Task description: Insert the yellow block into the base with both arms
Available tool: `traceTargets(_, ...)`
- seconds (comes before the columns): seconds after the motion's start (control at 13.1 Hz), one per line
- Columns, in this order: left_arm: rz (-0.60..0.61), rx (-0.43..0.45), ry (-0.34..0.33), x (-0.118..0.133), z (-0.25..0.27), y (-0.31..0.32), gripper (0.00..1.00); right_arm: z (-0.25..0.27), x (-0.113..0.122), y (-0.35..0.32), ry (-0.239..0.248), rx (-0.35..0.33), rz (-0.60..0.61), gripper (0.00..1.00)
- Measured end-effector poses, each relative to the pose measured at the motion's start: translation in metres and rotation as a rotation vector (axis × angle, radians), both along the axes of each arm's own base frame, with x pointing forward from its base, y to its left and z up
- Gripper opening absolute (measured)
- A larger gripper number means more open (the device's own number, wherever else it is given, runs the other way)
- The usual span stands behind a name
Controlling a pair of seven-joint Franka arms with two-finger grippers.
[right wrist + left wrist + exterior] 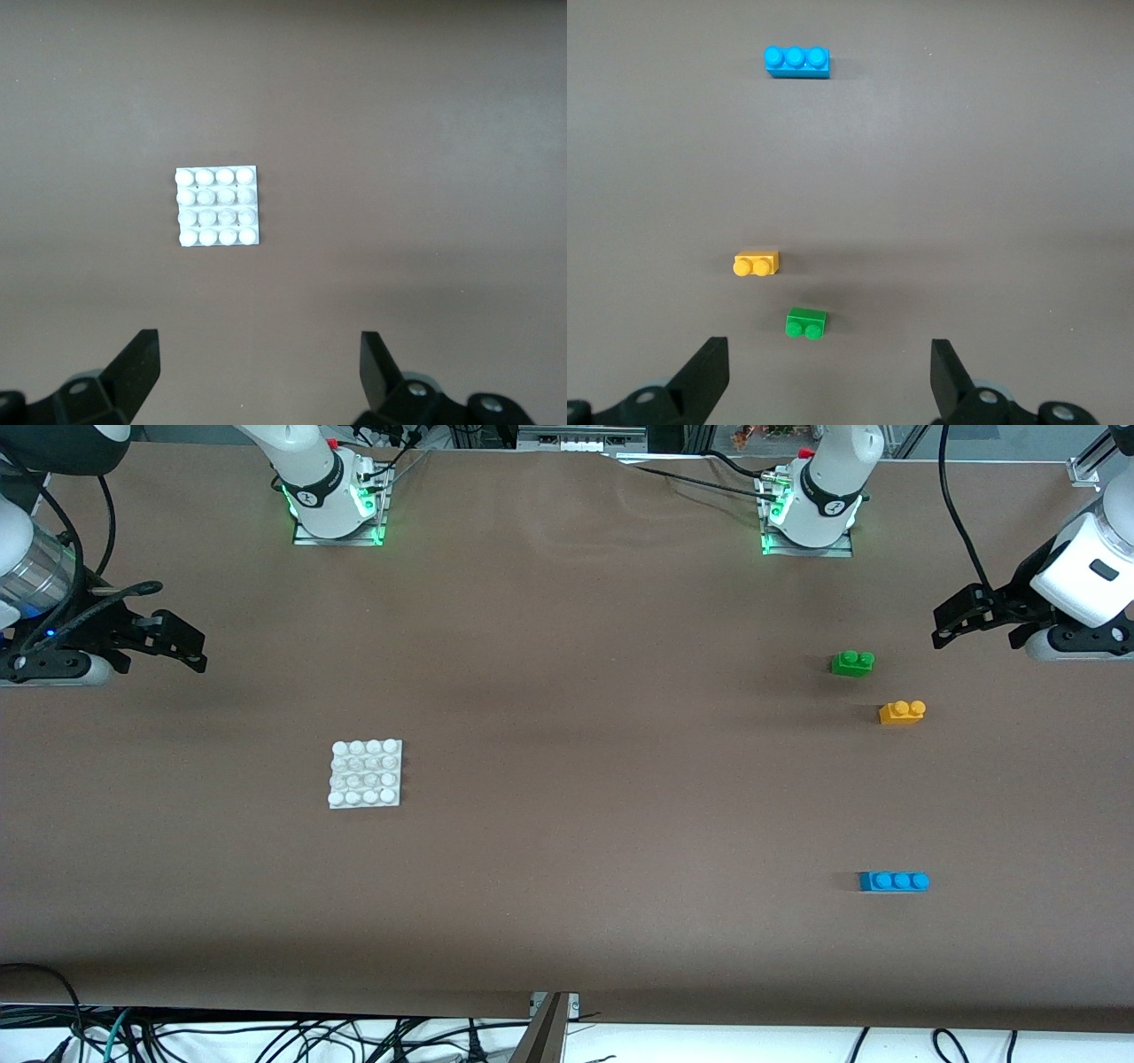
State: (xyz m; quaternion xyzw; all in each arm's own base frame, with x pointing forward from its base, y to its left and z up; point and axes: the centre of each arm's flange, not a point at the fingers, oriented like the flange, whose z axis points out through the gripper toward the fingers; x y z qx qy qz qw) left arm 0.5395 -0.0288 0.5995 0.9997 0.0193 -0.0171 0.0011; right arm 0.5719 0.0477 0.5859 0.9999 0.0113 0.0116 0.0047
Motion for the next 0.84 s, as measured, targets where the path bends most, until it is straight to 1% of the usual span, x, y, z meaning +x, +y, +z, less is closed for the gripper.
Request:
traceTargets(0.3,0.0,0.0,0.0,0.0,0.0,0.0,1.0,-0.006,0.005,0.002,-0.007,0.0,0.002,1.0)
traceTargets(0.68,0.004,0.0,0.001,0.0,0.0,0.002,1.0,-0.015,0.014,0.007,-0.02,-0.02,0.016,1.0)
traceTargets(0.84,0.006,0.0,0.001,0.0,0.0,0.003,1.0,-0.015,0.016,0.009,-0.037,-0.019,0.018,1.0)
